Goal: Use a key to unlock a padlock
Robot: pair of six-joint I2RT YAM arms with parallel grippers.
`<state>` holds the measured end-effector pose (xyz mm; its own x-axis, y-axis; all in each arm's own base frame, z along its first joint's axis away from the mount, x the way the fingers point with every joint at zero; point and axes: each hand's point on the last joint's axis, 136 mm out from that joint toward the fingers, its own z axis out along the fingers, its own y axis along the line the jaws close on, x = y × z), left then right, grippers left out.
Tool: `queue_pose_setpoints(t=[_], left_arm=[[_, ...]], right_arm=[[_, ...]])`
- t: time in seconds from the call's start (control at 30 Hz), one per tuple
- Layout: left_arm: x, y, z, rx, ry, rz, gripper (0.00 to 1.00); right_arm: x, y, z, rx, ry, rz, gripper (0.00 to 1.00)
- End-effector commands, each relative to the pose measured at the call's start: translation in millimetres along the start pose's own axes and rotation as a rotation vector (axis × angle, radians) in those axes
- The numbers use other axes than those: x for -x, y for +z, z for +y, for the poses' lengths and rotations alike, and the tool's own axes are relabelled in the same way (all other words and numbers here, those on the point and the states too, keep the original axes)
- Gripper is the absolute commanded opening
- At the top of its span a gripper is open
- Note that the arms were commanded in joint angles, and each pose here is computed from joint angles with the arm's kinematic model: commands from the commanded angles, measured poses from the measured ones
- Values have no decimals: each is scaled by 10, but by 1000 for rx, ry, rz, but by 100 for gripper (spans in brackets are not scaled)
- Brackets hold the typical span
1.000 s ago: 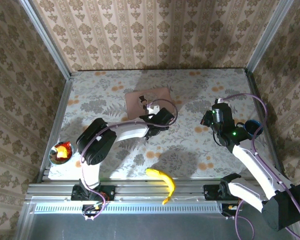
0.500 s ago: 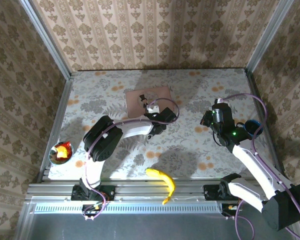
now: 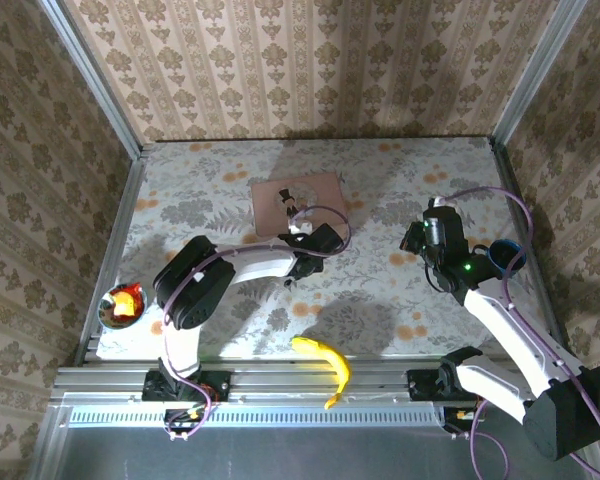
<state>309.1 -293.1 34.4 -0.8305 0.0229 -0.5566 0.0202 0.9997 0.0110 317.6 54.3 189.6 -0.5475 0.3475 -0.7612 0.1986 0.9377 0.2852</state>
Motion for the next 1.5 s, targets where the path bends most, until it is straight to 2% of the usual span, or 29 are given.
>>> queue_pose_setpoints(t=[0.0,0.17,0.27,0.63,1.0,1.2,1.3,1.4,1.47], left_arm=[[79,-17,-185,-91,33,8,69],[93,70,-277,-126,29,33,67],[89,106,-251,-117,24,37,60],[35,188,-129,-75,-14,59,44],[-78,167,-76,-79,-45,94,45],[-114,189,-74,-75,-48,100,35],[-94,195,-63,-73,-46,90,36],[-62,225,-55,-71,-51,84,46],[-36,239,-55,-72,-54,78,48]], right_arm=[[-34,9,3,4,7,4,0],[-27,-36,-15,3,8,-3,0],[-43,-52,-34,2,13,-6,0],[-238,31,-43,22,47,40,0],[-353,41,-74,25,69,64,0],[-381,52,-73,27,73,72,0],[-415,57,-82,24,69,82,0],[-464,70,-94,20,67,94,0],[-489,75,-96,21,68,101,0]])
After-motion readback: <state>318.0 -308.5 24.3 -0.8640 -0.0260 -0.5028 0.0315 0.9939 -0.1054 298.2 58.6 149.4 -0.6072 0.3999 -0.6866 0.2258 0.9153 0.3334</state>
